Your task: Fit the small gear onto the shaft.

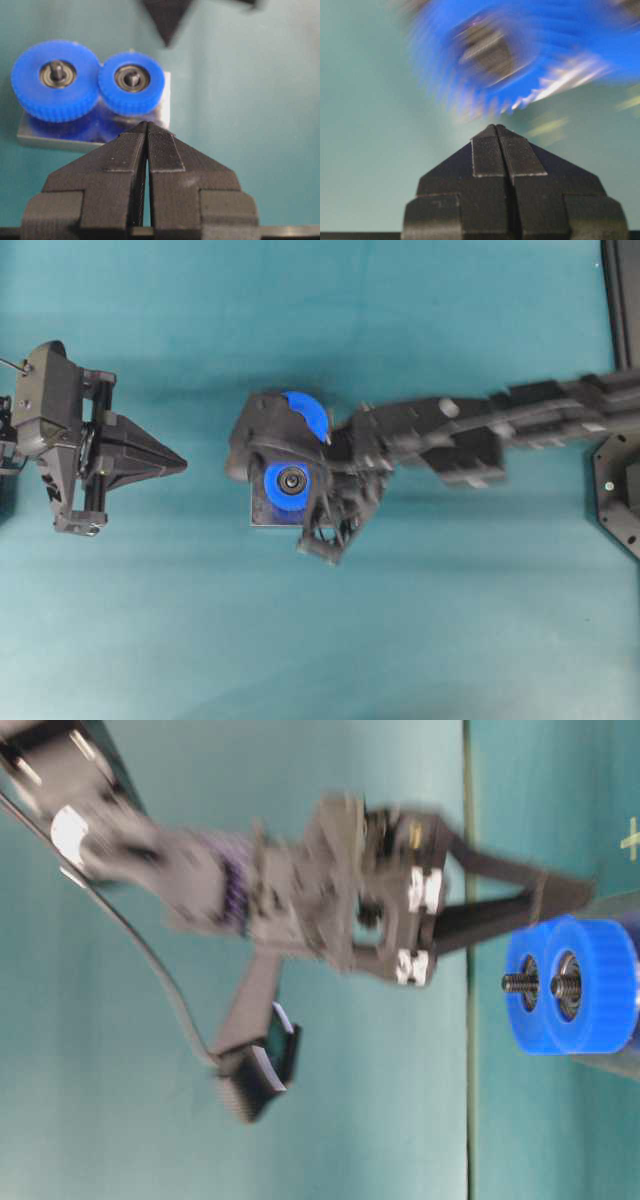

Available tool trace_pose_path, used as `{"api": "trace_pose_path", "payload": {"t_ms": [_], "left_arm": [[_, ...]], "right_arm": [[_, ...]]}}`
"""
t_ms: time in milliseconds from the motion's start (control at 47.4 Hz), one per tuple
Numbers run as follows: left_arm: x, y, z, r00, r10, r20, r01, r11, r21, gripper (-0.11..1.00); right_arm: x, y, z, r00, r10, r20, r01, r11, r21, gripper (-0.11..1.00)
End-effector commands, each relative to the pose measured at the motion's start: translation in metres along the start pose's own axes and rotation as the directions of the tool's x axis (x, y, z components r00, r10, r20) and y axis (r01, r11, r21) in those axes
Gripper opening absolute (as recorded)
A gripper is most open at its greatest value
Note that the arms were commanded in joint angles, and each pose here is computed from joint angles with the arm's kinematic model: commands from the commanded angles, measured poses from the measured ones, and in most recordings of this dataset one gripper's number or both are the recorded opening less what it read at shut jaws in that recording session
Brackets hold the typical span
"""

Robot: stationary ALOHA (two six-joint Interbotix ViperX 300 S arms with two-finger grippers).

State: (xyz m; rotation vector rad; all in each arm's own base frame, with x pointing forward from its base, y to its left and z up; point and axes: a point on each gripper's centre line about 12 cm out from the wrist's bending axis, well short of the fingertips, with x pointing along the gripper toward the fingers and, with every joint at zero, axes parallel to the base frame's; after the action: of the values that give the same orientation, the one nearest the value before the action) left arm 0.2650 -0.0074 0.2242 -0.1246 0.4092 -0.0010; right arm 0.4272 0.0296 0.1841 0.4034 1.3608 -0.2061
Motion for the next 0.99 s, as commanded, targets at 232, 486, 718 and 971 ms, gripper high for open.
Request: {"api": "trace_pose_path", "payload": {"t_ms": [232,486,718,971], "left_arm": [[-0.001,-0.002,0.007,1.000,-0.007,0.027,0.007,1.000,0.001,0.00],[-0.002,-0.001,0.007,1.000,-0.005,0.029,0.005,1.000,0.001,0.00],[-0.002,-0.001,0.008,0.999,-0.006,0.033,0.006,1.000,0.001,0.00],[-0.001,-0.002,0.008,0.999,-0.008,0.044,0.008,1.000,0.002,0.00]], "right_arm": [[-0.022,-0.019,0.048,0.984,0.020,0.177,-0.027,0.999,0.041,-0.02],[0.002,-0.026,0.057,0.990,-0.001,0.140,-0.004,0.999,0.033,-0.02],[0.013,-0.036,0.039,0.996,-0.022,0.088,0.017,0.998,0.055,-0.02],[0.005,-0.030,0.012,0.997,0.005,0.072,-0.011,0.996,0.087,-0.02]]}}
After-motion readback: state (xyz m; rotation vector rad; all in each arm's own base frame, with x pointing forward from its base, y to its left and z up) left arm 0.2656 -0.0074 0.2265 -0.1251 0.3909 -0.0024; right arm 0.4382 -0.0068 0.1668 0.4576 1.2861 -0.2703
